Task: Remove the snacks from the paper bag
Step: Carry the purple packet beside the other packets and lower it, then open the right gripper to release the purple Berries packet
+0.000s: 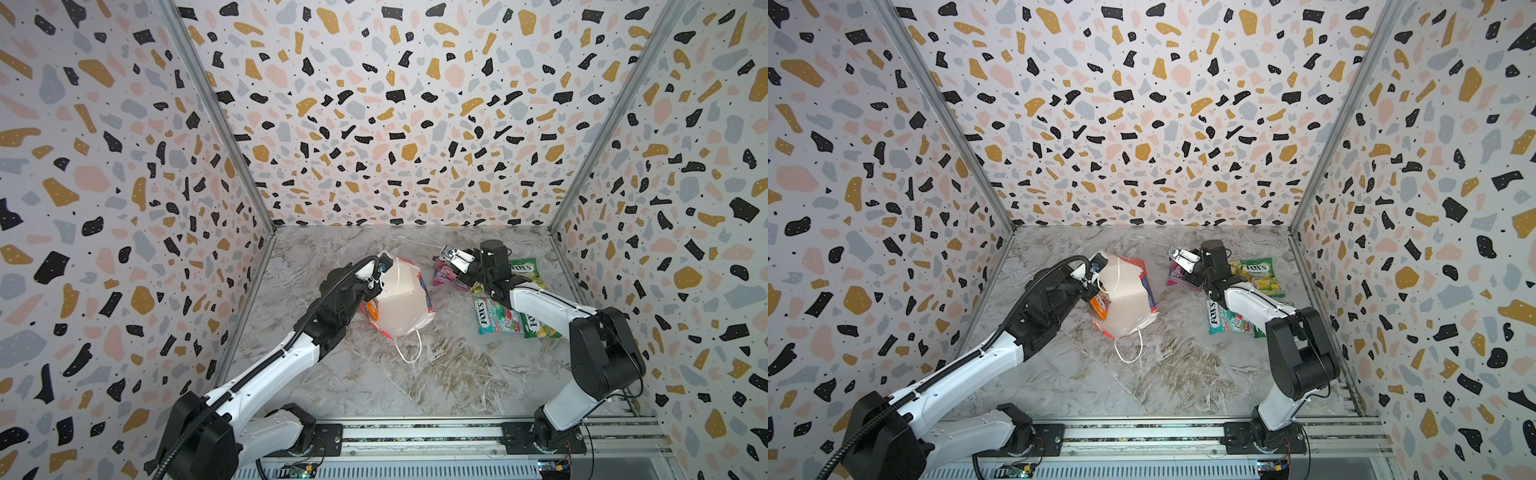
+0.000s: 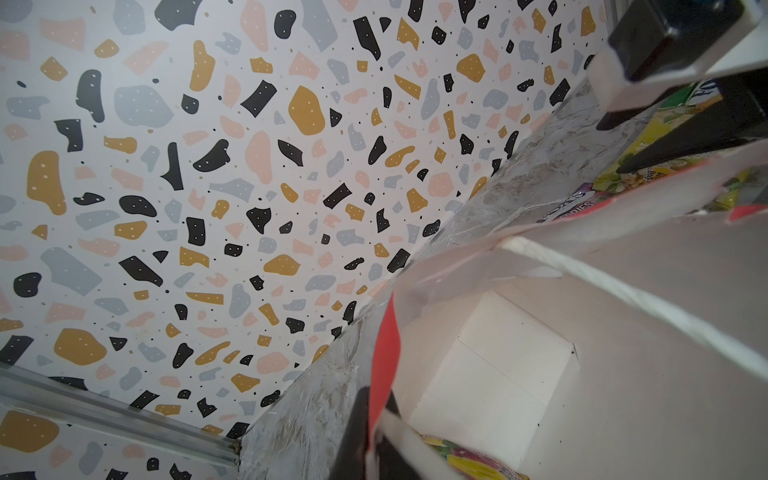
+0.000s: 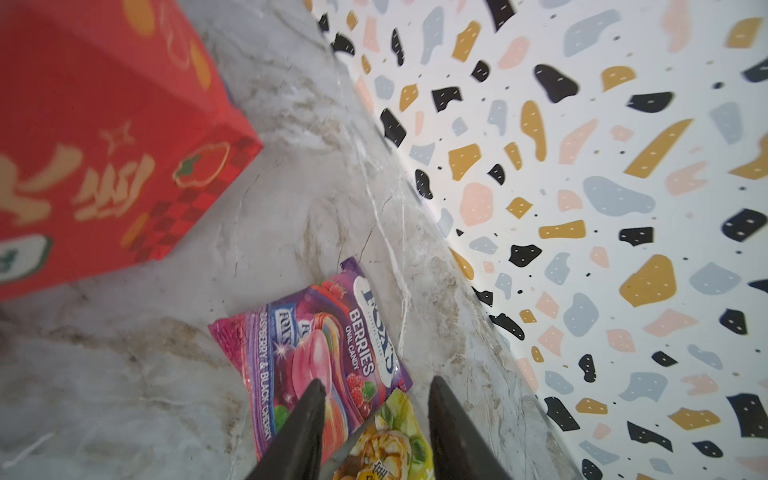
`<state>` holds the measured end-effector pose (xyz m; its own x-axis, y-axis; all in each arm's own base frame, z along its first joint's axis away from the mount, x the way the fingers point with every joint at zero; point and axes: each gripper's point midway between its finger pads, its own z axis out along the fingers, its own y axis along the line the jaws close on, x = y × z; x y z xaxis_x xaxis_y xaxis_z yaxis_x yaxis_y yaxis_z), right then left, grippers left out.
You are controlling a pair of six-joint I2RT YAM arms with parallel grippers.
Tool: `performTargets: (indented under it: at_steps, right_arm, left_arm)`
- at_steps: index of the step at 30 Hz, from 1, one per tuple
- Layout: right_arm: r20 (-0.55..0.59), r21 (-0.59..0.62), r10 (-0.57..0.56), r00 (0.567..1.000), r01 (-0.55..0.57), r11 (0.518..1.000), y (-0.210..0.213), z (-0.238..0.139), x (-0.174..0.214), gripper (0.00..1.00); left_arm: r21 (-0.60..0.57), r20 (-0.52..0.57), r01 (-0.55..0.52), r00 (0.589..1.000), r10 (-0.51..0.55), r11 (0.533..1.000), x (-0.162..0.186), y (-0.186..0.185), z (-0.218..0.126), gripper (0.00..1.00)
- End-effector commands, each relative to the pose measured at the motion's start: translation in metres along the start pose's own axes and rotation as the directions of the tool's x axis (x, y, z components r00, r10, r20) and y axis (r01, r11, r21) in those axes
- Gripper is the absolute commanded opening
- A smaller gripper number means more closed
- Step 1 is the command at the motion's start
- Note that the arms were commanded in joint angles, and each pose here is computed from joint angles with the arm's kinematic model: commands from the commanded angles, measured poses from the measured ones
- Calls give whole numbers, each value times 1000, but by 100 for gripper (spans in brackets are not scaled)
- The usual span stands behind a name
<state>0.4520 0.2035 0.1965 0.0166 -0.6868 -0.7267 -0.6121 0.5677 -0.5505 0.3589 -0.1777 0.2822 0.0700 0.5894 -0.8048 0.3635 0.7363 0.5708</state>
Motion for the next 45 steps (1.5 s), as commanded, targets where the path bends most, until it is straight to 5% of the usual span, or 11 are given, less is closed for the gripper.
performTargets:
  at_steps: [1, 6, 10, 11, 19, 33, 45]
  right_arm:
    - [73, 49, 229, 971, -233, 971, -26, -8, -17, 43]
    - [-37, -65, 608, 793, -609, 791, -26, 28, -6, 37]
    - [-78, 45, 740, 668, -739, 672, -25, 55, 18, 57]
    - [-86, 64, 745, 661, -743, 666, -20, 61, 20, 65]
    - [-219, 186, 699, 681, -674, 715, 22, 102, 39, 75]
    - [-286, 160, 690, 665, -677, 718, 67, 110, 67, 63]
    - [-264, 133, 726, 635, -722, 679, 61, 102, 46, 66]
  left_arm:
    - [-92, 98, 78, 993, -69, 993, -26, 27, -7, 0]
    - [-134, 71, 90, 994, -81, 987, -17, 32, -6, 0]
    - [-148, 95, 109, 991, -96, 983, -19, 35, -8, 0]
    - [-144, 104, 114, 990, -99, 983, -22, 36, -9, 0]
    - [-99, 121, 117, 987, -104, 988, -28, 30, -8, 0]
    - [-79, 126, 114, 987, -104, 990, -26, 24, -4, 0]
    - [-62, 131, 110, 986, -101, 992, -30, 23, -3, 0]
